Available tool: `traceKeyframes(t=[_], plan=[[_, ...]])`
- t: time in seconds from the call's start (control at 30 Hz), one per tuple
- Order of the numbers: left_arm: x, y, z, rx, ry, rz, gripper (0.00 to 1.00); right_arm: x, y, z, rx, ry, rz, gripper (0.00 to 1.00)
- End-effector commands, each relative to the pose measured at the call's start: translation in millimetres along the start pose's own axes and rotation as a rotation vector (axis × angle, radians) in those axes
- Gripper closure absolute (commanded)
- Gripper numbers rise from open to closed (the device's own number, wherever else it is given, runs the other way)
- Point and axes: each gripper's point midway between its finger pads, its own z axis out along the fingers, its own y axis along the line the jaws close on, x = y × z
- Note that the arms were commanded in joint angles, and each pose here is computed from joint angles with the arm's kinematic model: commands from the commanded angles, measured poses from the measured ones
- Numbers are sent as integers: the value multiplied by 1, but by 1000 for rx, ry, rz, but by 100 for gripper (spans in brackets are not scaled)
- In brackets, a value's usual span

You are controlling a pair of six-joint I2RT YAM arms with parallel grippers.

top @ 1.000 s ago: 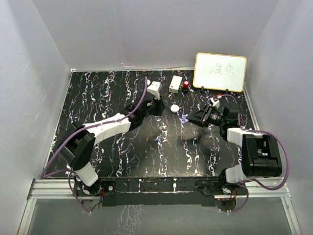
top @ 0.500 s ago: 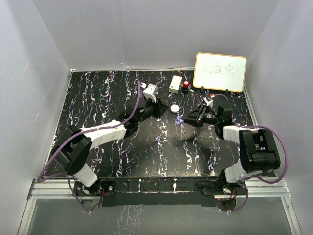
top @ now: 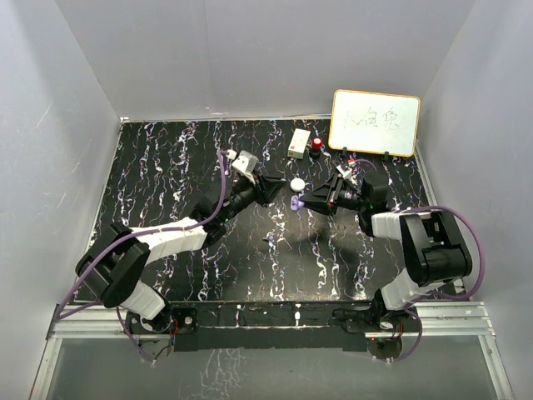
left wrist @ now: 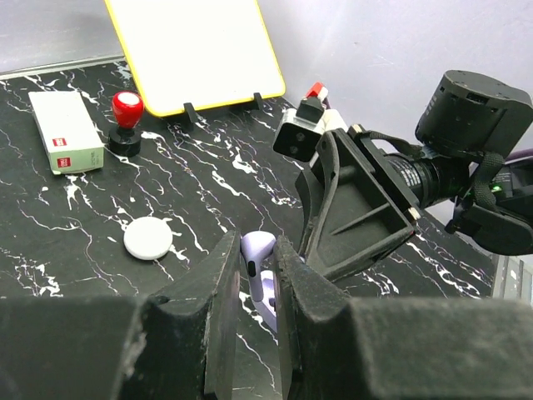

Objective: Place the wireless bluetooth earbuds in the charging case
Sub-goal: Place the earbud in the charging case.

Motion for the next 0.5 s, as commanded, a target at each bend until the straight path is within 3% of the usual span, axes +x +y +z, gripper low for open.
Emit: traceKeyframes(t=[0.0,0.47], plan=[[-37,-17,-9,80,-152,40,100,-5,28,8,-104,2,-56,100],[-42,-29,-15,168,-245,110,100,-3,42,23,-205,-3,16,100]])
